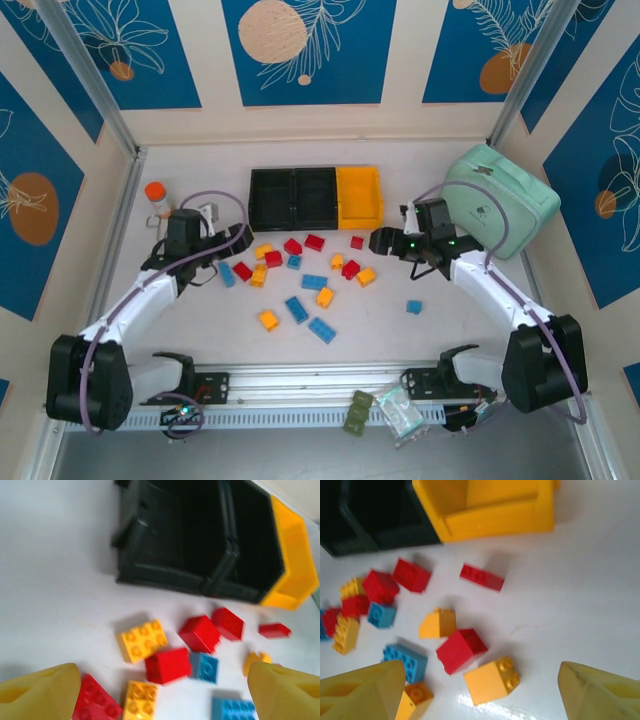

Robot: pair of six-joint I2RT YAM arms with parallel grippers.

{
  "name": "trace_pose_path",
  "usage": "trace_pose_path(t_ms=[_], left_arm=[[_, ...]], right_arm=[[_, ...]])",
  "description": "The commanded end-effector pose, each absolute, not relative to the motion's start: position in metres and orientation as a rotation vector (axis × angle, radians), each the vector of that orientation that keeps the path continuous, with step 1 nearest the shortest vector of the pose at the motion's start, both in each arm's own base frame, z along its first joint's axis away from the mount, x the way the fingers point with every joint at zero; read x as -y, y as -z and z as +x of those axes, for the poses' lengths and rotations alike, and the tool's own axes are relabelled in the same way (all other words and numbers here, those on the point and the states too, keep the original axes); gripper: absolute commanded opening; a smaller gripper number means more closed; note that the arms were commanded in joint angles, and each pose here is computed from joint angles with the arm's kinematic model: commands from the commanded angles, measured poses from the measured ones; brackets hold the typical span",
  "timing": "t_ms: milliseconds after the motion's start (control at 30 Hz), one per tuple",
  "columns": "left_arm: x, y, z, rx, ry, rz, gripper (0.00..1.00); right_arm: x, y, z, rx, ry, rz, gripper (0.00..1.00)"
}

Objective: Sort the legos into containers by color
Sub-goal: Pick up the lego from the center of the table.

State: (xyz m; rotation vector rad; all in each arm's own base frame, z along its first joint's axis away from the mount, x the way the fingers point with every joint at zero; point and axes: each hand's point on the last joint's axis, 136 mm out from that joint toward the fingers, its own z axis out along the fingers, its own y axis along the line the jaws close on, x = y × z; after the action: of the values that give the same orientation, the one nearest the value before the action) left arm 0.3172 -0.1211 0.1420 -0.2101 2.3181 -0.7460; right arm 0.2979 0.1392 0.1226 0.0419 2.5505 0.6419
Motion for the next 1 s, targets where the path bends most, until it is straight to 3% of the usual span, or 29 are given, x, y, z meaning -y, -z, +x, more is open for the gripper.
trace_pose_path(t_ms=[0,567,733,967], left_arm=[[0.137,-0.122,0.278,-2.437,0.829,-0.198,0.86],[0.149,-0.099,0.267,-2.493,0.849,-0.198,0.86],[0.148,-0.098,0.267,-2.497,0.844,-0.204,0.86],[0.151,-0.097,0.268,-2.502,0.857,-0.206,0.85]], right_arm=[[-0.147,-0.102,0.283,-2.650,-0.588,-0.060,0.81],[-0.187,-0.043,0.271,-2.895,-0.313,-0.317,0.82],[-0.194,-0.035,0.265,-2.941,-0.260,-0.363,0.74],[-0.197,-0.035,0.258,-2.960,-0.193,-0.383,0.54]])
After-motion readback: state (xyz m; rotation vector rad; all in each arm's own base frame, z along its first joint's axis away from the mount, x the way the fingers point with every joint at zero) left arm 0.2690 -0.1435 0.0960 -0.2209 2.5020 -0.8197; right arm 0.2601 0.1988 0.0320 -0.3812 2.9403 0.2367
